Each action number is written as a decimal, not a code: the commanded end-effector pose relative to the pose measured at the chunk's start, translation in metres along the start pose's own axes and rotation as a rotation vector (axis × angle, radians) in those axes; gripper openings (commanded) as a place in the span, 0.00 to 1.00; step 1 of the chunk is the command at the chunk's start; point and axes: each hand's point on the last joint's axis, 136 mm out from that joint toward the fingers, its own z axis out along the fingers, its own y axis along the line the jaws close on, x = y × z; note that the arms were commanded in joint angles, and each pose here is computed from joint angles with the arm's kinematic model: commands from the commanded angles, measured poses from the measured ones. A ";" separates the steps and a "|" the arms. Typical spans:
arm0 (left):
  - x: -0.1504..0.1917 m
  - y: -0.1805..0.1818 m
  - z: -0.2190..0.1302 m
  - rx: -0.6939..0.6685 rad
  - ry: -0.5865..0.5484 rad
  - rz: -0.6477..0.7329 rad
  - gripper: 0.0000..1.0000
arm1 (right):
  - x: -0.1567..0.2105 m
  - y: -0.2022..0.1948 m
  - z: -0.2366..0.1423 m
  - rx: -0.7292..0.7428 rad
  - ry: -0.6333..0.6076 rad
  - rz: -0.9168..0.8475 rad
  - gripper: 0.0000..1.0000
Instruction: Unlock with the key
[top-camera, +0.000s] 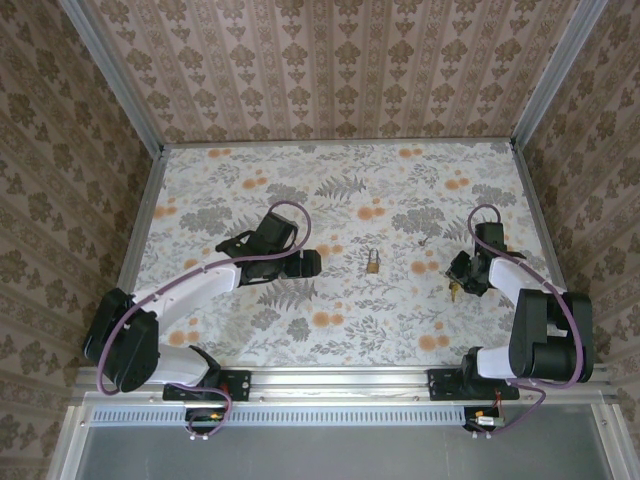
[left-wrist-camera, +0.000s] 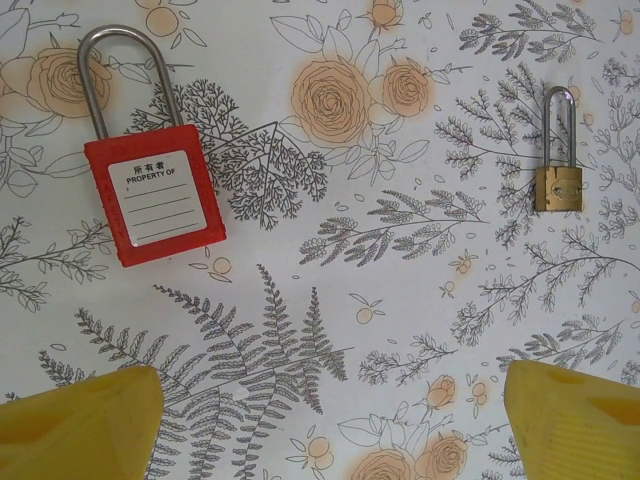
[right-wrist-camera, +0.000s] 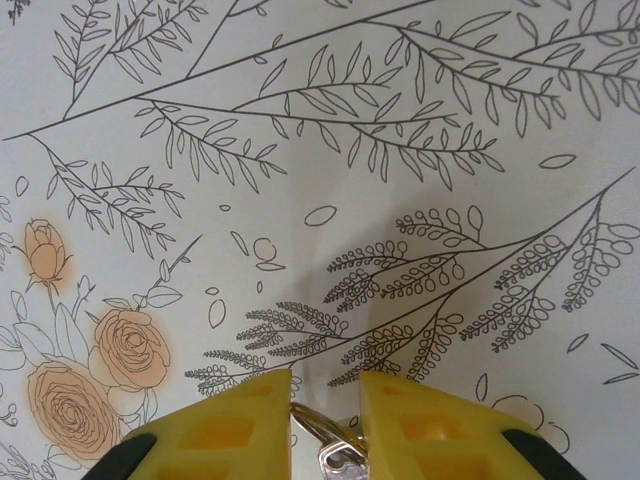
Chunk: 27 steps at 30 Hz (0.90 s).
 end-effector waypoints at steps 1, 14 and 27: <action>-0.005 -0.002 -0.010 0.005 -0.016 0.017 0.89 | 0.004 -0.006 -0.001 0.032 0.014 0.023 0.20; -0.005 -0.004 -0.009 0.015 -0.016 0.018 0.88 | 0.006 -0.010 -0.011 0.022 -0.025 0.054 0.12; -0.003 -0.011 -0.005 0.035 -0.005 0.020 0.88 | 0.002 -0.006 -0.010 0.008 -0.042 -0.001 0.46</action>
